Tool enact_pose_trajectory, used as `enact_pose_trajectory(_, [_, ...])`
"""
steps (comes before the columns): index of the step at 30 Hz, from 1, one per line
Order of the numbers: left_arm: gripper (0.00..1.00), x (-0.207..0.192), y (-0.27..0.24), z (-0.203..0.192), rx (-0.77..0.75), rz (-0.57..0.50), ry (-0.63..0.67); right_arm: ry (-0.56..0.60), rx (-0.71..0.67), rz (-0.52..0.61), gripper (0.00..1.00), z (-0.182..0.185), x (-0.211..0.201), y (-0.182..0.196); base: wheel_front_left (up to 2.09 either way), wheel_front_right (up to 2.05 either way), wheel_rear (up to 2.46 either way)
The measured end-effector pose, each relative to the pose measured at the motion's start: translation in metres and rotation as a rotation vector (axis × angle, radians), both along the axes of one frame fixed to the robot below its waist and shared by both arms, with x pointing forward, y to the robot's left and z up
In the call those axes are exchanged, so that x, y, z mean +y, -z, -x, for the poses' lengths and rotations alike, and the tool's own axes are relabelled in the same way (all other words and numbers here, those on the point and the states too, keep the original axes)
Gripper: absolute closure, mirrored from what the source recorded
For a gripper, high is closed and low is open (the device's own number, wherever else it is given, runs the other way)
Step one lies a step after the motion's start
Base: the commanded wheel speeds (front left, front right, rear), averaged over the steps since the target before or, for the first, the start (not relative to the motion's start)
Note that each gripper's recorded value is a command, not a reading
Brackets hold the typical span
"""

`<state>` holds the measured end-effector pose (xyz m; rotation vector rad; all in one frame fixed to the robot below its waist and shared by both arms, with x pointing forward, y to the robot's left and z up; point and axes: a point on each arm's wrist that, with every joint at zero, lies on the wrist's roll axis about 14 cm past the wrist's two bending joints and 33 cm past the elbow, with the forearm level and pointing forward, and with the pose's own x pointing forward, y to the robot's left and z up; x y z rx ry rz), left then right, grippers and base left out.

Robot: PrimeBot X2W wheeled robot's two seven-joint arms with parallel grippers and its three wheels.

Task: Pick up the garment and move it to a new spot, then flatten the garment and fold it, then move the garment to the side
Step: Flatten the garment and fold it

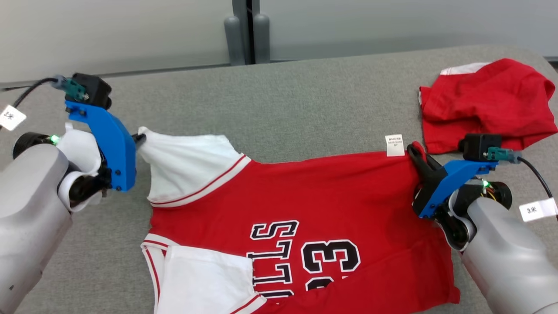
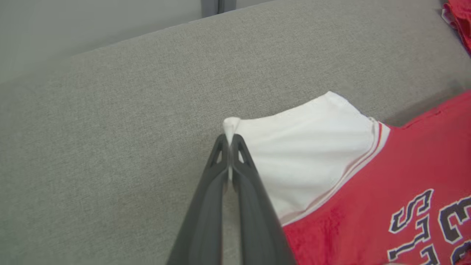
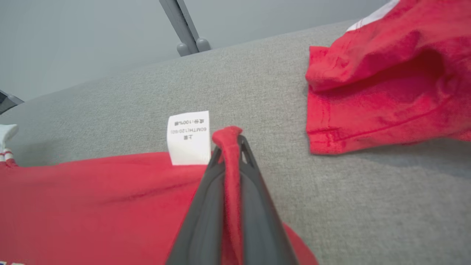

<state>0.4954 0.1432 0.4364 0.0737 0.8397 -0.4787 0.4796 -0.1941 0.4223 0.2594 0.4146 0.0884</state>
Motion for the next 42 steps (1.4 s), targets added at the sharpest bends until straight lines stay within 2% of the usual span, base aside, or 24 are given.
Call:
enact_pose_trajectory(12, [1.0,0.014,-0.02,0.077,0.155,-0.019,0.11,-0.096,-0.062,0.077,1.0,0.02,0.002,-0.018,0.0,0.0,0.0])
enact_pose_trajectory(25, [1.0,0.002,-0.004,0.157,0.368,0.008,0.237,-0.252,0.104,0.228,1.0,0.055,-0.012,0.007,0.0,0.0,0.0])
enact_pose_trajectory(32, [1.0,-0.006,0.01,0.189,0.462,0.025,0.281,-0.271,0.22,0.255,1.0,0.073,-0.025,0.023,0.0,0.0,0.0])
enact_pose_trajectory(36, [1.0,-0.01,0.02,0.205,0.51,0.026,0.302,-0.303,0.286,0.251,1.0,0.083,-0.02,0.033,0.0,0.0,0.0])
enact_pose_trajectory(37, [1.0,-0.011,0.023,0.209,0.523,0.028,0.304,-0.306,0.304,0.248,0.94,0.085,-0.019,0.035,0.0,0.0,0.0])
enact_pose_trajectory(38, [1.0,-0.011,0.025,0.212,0.533,0.027,0.306,-0.31,0.323,0.25,0.82,0.088,-0.02,0.038,0.0,0.0,0.0])
enact_pose_trajectory(39, [1.0,-0.011,0.026,0.214,0.543,0.027,0.309,-0.313,0.336,0.253,0.56,0.09,-0.021,0.04,0.0,0.0,0.0])
enact_pose_trajectory(40, [1.0,-0.012,0.028,0.217,0.55,0.028,0.311,-0.314,0.345,0.256,0.56,0.091,-0.022,0.042,0.0,0.0,0.0])
enact_pose_trajectory(41, [0.87,-0.012,0.03,0.22,0.558,0.03,0.312,-0.315,0.356,0.257,0.1,0.093,-0.023,0.043,0.0,0.0,0.0])
enact_pose_trajectory(42, [0.0,-0.012,0.032,0.223,0.567,0.031,0.312,-0.318,0.366,0.261,0.0,0.094,-0.023,0.044,0.0,0.0,0.0])
